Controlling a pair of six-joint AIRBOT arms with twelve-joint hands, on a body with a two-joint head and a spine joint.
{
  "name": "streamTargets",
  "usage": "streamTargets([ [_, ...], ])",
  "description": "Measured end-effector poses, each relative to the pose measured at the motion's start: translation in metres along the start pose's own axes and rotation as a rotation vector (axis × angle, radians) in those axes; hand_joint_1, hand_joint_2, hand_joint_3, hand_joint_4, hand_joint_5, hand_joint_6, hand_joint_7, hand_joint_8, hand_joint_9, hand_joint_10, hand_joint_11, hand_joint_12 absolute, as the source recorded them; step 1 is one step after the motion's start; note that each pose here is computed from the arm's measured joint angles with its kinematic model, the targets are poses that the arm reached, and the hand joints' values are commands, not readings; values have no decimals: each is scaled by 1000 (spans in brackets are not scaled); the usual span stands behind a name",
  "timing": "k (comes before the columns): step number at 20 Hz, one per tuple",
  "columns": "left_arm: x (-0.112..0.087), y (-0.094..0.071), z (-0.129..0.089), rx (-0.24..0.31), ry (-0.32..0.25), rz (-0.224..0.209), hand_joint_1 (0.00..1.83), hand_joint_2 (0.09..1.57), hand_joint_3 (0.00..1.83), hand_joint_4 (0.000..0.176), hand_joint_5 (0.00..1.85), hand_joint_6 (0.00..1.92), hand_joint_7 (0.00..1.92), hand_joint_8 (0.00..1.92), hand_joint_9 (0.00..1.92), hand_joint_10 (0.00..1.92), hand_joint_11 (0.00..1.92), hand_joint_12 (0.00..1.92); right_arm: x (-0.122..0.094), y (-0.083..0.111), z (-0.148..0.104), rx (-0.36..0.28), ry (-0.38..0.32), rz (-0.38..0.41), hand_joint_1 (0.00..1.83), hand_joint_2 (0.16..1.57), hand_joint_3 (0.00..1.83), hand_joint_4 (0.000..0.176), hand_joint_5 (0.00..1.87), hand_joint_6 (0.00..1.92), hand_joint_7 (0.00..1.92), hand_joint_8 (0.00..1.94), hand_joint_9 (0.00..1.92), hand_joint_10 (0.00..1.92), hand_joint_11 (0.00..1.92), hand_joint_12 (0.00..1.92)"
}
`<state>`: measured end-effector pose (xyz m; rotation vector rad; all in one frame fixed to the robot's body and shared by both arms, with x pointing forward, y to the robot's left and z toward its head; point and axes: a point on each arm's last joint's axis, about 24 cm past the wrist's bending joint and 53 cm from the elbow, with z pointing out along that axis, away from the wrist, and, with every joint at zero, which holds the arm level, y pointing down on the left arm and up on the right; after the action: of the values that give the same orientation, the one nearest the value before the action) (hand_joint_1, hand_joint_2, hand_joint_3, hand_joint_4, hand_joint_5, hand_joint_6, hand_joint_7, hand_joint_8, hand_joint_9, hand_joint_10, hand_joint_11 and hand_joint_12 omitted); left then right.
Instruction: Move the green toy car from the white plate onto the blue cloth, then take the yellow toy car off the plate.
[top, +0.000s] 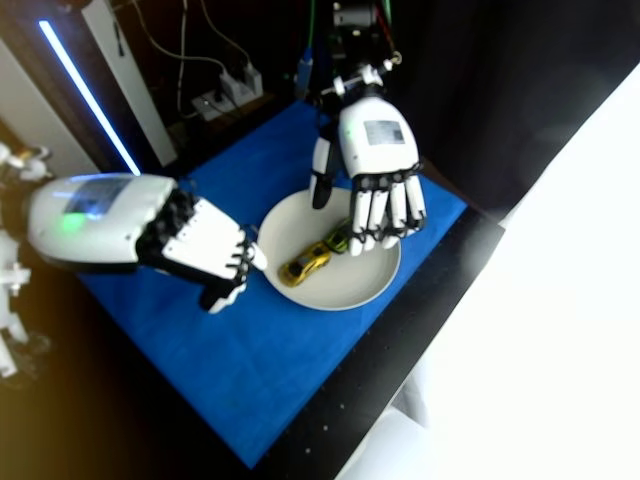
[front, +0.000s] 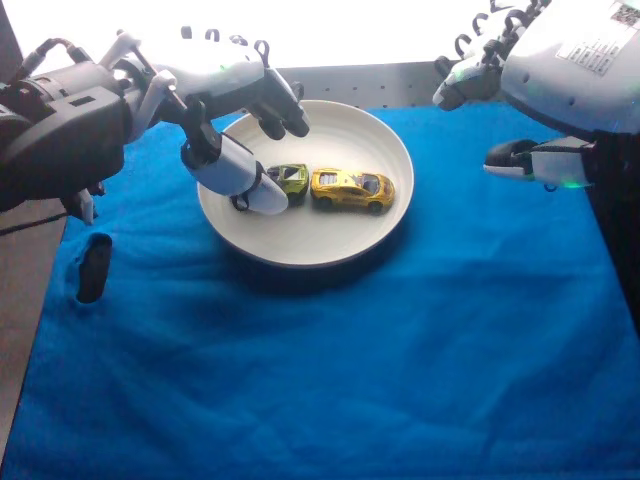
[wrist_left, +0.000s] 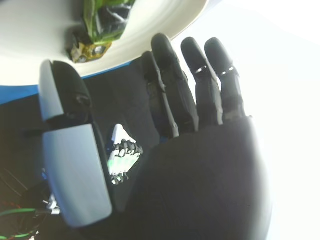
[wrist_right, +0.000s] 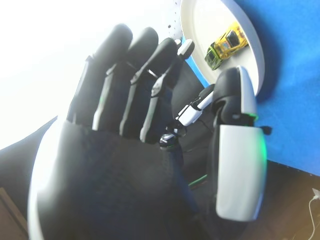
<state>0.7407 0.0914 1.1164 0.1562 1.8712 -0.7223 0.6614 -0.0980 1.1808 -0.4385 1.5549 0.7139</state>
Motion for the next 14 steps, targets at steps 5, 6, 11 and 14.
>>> streamTargets([
  [5, 1, 4, 1, -12, 3, -16, 935, 915, 0, 0, 748, 4, 809, 13, 375, 748, 0, 1482, 0, 1, 0, -1, 0, 1, 1072, 1013, 1, 0, 722, 370, 760, 841, 661, 1232, 533, 1701],
  [6, 2, 6, 2, -14, 4, -18, 928, 911, 0, 0, 747, 3, 811, 12, 367, 819, 0, 1568, 0, 1, 0, -2, 0, 0, 1058, 1021, 4, 0, 708, 378, 737, 860, 647, 1261, 532, 1725],
  [11, 16, 5, 3, -18, 36, -19, 899, 922, 1, 0, 762, 6, 755, 4, 242, 956, 0, 1564, 0, 1, 0, -2, 0, 1, 1149, 992, 0, 0, 740, 326, 740, 807, 617, 1230, 448, 1752],
  [14, 16, 5, 4, -17, 36, -19, 912, 925, 0, 0, 756, 5, 750, 2, 223, 955, 0, 1530, 0, 2, 0, -4, 0, 2, 1127, 994, 0, 0, 741, 314, 738, 839, 602, 1243, 399, 1775],
])
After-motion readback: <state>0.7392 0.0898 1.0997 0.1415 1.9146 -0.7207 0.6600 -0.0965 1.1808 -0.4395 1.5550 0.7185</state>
